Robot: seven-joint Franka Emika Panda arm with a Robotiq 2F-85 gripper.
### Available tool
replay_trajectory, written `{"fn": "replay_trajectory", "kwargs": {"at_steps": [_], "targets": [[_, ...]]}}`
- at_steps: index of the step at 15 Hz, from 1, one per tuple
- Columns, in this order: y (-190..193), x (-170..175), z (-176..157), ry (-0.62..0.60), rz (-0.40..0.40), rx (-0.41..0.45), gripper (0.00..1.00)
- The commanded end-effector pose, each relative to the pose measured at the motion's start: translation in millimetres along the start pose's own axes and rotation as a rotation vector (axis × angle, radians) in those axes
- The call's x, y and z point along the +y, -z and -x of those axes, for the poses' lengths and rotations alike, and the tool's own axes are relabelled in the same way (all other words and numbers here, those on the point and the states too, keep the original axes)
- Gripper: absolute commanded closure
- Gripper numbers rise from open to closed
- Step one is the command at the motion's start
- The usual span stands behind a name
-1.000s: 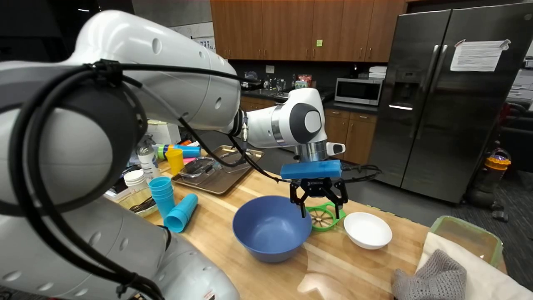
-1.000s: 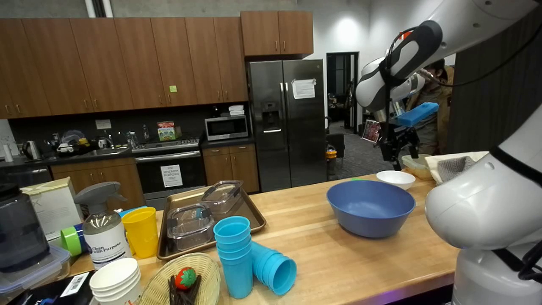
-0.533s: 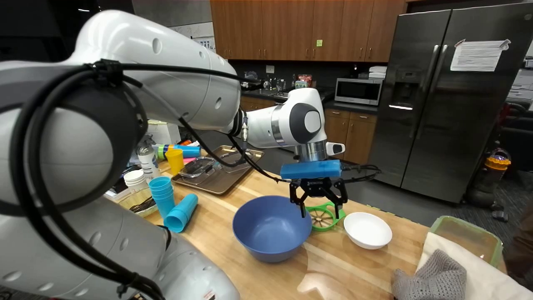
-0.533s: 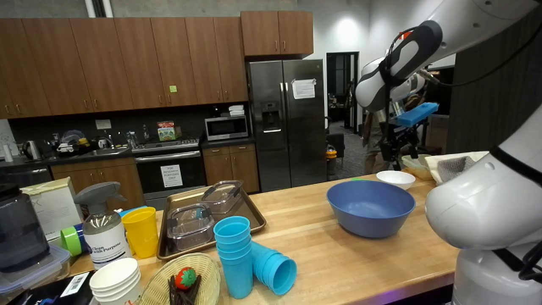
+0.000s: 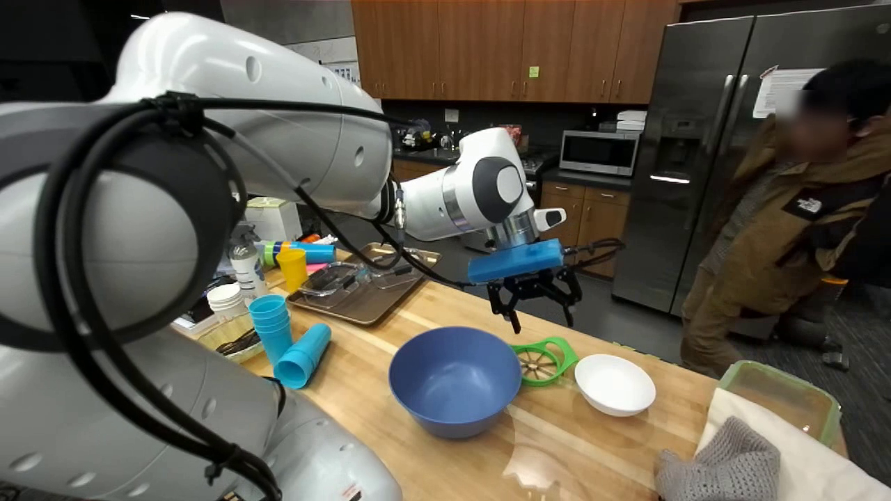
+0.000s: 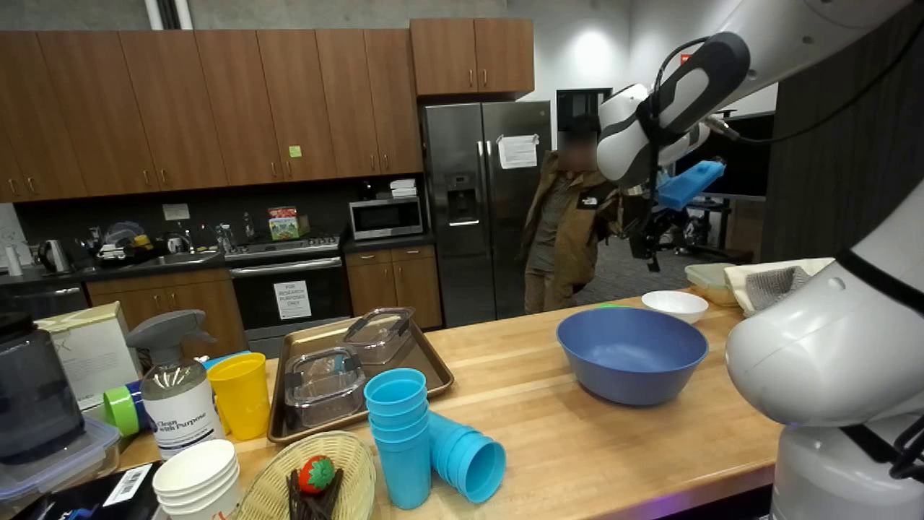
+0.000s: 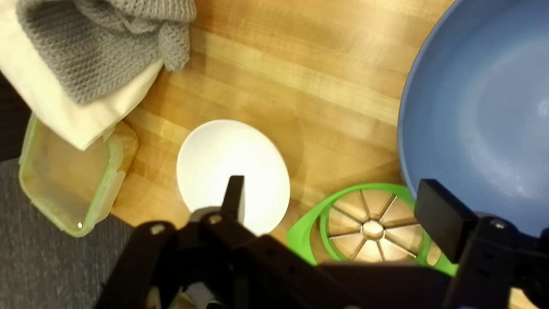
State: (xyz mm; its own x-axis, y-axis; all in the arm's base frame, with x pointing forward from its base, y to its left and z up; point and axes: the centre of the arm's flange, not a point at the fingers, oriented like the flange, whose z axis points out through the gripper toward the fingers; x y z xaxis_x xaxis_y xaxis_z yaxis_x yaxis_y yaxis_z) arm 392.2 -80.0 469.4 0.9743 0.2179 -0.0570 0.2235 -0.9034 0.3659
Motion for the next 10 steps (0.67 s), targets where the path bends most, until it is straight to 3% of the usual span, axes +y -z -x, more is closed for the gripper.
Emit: {"fn": "replay_trajectory", "kwargs": {"at_steps": [1,2,7,10], "targets": [[26,2,-19,-0.006,0.081,0.076,0.00],[50,23,-16,0.004,0.104,0.090,0.00],[88,47,-20,0.058,0.230,0.149,0.00],[123,48,-30,0.124,0.134,0.270,0.00]]}}
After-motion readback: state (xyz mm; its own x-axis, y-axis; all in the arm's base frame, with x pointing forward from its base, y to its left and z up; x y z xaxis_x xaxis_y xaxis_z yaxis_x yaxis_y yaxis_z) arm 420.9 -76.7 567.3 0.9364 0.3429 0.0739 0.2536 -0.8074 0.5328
